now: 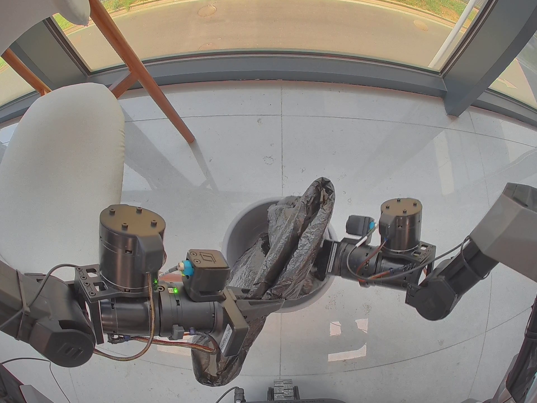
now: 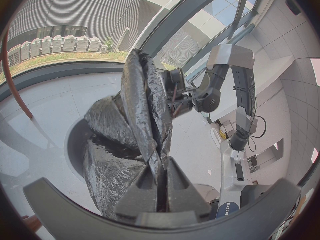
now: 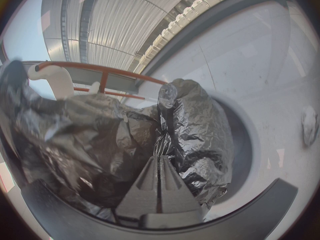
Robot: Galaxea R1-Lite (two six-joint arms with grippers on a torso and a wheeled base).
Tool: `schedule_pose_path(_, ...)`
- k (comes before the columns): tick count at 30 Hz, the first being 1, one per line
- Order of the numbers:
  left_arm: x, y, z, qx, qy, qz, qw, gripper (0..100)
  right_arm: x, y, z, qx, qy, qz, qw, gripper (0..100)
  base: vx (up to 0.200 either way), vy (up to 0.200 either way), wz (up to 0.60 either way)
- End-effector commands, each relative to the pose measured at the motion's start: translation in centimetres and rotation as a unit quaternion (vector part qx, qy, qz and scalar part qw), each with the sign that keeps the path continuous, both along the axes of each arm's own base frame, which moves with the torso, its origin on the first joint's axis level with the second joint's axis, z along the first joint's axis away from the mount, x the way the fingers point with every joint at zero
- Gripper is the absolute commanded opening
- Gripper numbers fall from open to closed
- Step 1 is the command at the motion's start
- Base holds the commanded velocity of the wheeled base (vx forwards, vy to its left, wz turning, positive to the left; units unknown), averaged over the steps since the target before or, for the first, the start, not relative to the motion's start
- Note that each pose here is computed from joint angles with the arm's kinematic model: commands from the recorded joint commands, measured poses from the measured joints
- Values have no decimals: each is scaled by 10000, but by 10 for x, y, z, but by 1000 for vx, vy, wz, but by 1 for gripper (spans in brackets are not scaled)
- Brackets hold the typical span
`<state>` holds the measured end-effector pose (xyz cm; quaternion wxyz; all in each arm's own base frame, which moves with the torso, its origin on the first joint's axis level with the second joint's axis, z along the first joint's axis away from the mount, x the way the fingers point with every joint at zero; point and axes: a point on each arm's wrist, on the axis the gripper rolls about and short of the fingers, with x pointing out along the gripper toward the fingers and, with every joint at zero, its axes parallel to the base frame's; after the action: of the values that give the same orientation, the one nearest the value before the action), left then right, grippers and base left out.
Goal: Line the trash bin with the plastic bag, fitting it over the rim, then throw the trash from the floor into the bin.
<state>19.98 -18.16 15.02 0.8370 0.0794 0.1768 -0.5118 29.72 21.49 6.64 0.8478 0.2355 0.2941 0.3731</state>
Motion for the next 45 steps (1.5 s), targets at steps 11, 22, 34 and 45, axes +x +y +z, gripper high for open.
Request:
schedule_pose_path(11, 25, -6, 2, 163, -250, 747, 9968, 0, 20, 15, -48, 196, -593, -367, 9974, 0, 0, 0, 0)
schedule_pose_path(22, 40, -17, 2, 196, -330, 1039, 9938, 0, 16, -53, 68, 722, -1378, -1165, 9809, 0, 0, 0, 0)
schedule_pose_path(34, 44, -24, -6, 397, -377, 1248, 9907, 0, -51, -96, 133, 683, -767, -1393, 9849, 0, 0, 0, 0)
schedule_pose_path(45, 26, -66, -16, 681, -543, 1580, 9836, 0, -69, -57, 130, 355, -299, -789, 9958, 100, 0, 0, 0)
